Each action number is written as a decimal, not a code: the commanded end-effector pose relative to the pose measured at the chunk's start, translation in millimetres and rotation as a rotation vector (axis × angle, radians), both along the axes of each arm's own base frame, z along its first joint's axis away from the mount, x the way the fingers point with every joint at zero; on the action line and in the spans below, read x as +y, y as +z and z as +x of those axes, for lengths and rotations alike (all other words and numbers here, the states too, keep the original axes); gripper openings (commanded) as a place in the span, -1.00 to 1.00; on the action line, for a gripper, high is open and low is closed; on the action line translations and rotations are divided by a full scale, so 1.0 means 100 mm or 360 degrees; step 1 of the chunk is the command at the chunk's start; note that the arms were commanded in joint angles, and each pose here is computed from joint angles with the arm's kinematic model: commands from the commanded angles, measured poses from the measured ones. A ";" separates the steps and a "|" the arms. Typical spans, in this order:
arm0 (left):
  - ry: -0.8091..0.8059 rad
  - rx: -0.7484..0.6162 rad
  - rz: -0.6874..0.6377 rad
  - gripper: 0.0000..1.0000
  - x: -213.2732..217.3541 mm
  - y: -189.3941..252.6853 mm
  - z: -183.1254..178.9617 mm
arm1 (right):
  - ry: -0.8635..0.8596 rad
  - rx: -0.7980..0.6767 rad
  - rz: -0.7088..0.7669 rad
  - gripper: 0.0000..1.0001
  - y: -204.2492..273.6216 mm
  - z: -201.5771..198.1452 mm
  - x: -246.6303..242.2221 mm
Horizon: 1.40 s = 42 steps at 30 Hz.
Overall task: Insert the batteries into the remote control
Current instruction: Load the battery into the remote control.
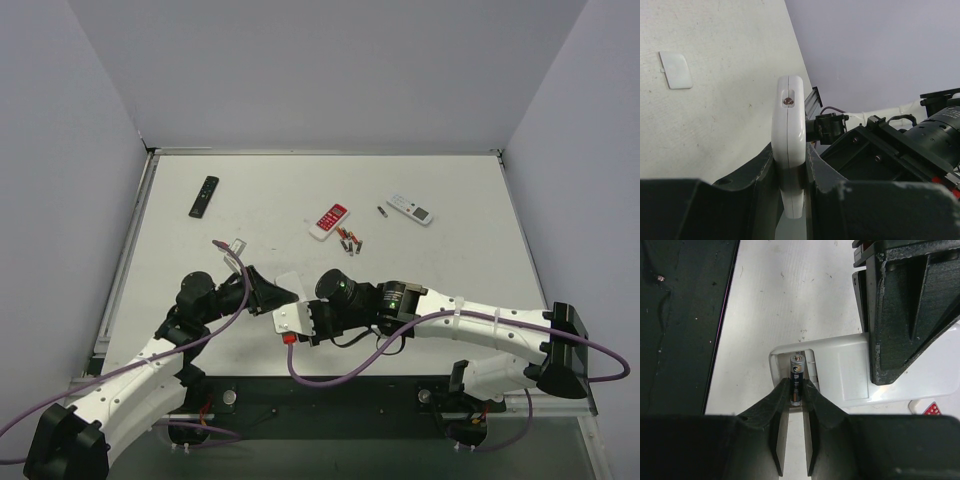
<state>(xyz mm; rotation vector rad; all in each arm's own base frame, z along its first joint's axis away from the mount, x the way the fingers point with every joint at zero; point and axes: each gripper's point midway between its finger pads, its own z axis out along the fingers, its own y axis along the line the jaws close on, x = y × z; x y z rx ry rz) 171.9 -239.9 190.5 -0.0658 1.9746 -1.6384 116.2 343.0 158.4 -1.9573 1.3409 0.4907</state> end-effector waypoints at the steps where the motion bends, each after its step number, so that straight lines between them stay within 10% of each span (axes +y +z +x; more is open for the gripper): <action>1: 0.0031 -0.0144 -0.0137 -1.00 -0.01 0.34 0.07 | 0.0035 0.0111 -0.0149 -0.71 -0.18 -0.11 -0.14; 42: 0.0044 0.0057 -0.0109 -1.00 -0.03 0.03 0.10 | -0.0020 0.0138 -0.0003 -0.37 0.00 -0.05 -0.05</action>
